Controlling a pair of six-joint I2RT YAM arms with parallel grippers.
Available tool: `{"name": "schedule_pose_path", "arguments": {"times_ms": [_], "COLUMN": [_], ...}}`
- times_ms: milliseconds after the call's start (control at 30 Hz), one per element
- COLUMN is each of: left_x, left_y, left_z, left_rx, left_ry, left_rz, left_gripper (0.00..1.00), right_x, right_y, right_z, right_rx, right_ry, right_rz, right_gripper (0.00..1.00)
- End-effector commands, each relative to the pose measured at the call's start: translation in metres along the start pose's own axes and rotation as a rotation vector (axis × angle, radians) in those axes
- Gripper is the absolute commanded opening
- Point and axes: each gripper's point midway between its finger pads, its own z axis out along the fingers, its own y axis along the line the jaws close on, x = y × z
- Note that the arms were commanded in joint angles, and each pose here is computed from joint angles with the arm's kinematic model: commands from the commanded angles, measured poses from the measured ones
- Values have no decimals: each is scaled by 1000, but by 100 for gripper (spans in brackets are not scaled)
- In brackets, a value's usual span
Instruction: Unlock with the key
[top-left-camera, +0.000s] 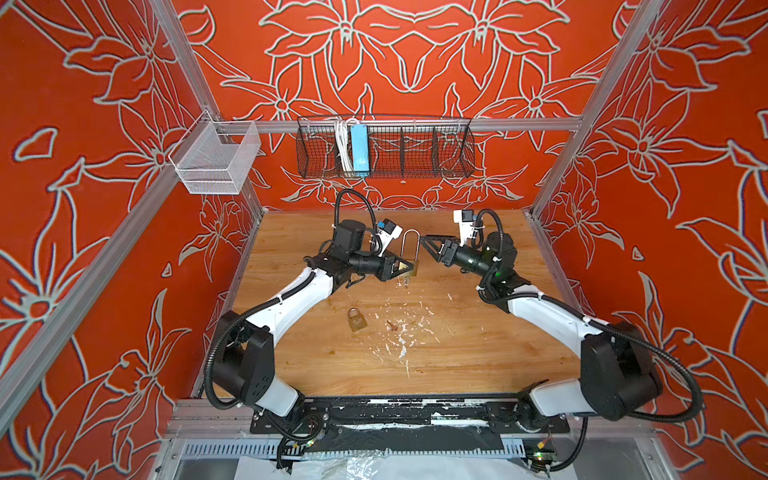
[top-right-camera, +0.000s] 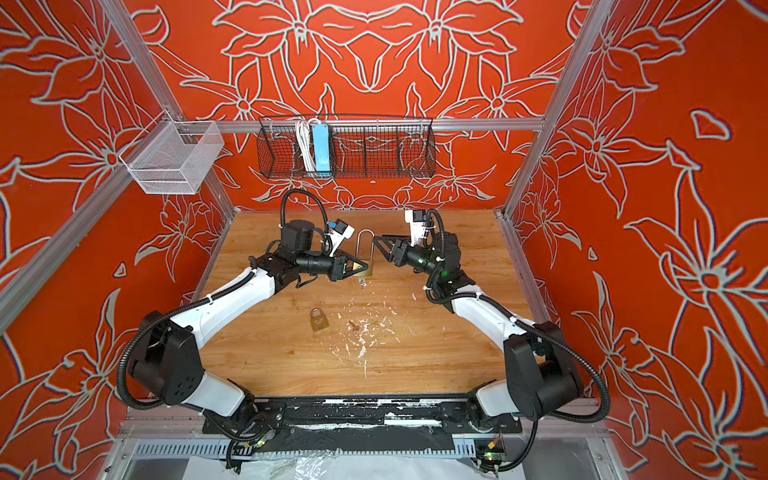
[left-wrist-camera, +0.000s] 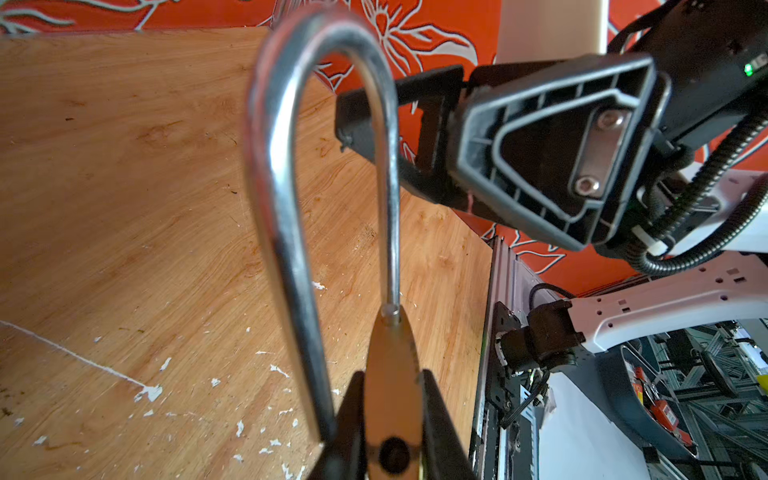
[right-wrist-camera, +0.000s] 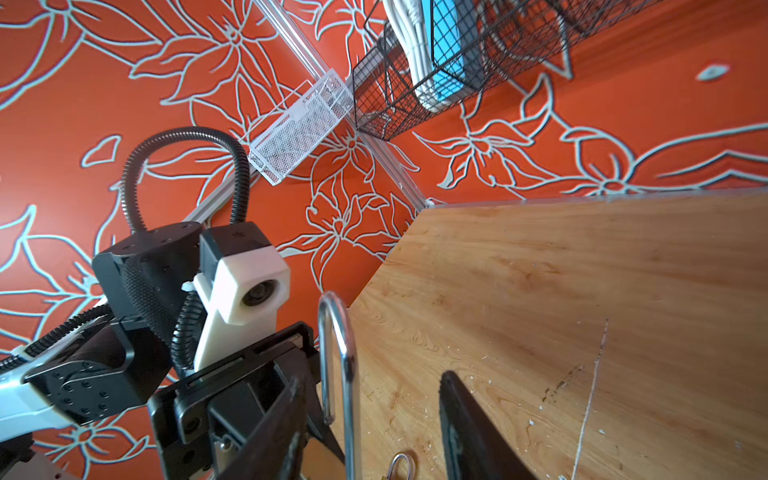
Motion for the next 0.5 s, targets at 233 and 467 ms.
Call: {"name": "schedule_pose_path", "arguments": {"times_ms": [233, 467], "left_x": [-19, -20], "left_y": [-26, -27], "left_z": [-2, -2], "left_rx": [73, 72], "left_ry": [-53, -56], "left_rz": [82, 82], "left_gripper": [0, 0], "right_x": [-14, -11], "right_y": [9, 15], "right_z": [12, 19], "right_rx": [-46, -88], "right_ry": [-3, 20], "right_rz": [-8, 11], "right_gripper": [42, 31]}}
